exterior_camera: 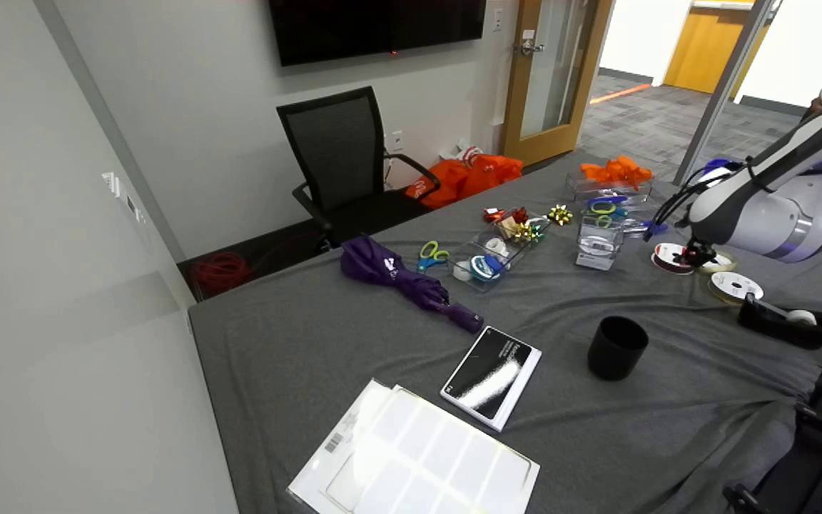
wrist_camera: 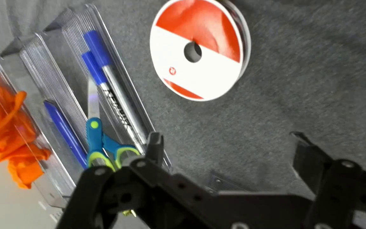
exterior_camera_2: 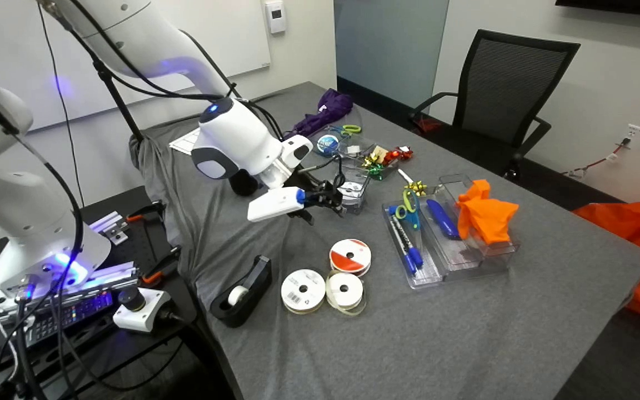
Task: Put the circular object inside the transparent box
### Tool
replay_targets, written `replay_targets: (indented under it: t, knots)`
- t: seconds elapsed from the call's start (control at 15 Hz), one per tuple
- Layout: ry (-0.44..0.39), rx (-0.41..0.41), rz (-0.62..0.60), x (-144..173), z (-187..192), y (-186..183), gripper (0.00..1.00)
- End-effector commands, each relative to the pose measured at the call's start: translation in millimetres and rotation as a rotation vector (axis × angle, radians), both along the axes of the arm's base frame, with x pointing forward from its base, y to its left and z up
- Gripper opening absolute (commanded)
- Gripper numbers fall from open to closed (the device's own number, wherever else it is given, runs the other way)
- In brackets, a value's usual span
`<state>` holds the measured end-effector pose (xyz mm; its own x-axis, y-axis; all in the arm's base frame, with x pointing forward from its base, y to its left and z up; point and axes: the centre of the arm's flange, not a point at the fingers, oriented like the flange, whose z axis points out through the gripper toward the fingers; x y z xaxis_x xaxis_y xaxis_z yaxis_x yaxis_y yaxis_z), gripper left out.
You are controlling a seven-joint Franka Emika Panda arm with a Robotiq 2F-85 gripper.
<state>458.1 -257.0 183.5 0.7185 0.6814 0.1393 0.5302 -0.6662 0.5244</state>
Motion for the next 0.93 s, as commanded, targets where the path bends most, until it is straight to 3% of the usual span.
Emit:
replay_targets:
  t: [0.0, 0.07, 0.47, 0.87]
  knots:
    - [0.011, -0.067, -0.126, -14, -19, 10, 1.0]
    - [0.008, -0.03, -0.075, -4, 6, -9, 1.0]
    - [0.01, -0.031, -0.078, -3, 5, -8, 1.0]
    - [-0.009, -0.031, -0.193, -2, -2, -20, 1.0]
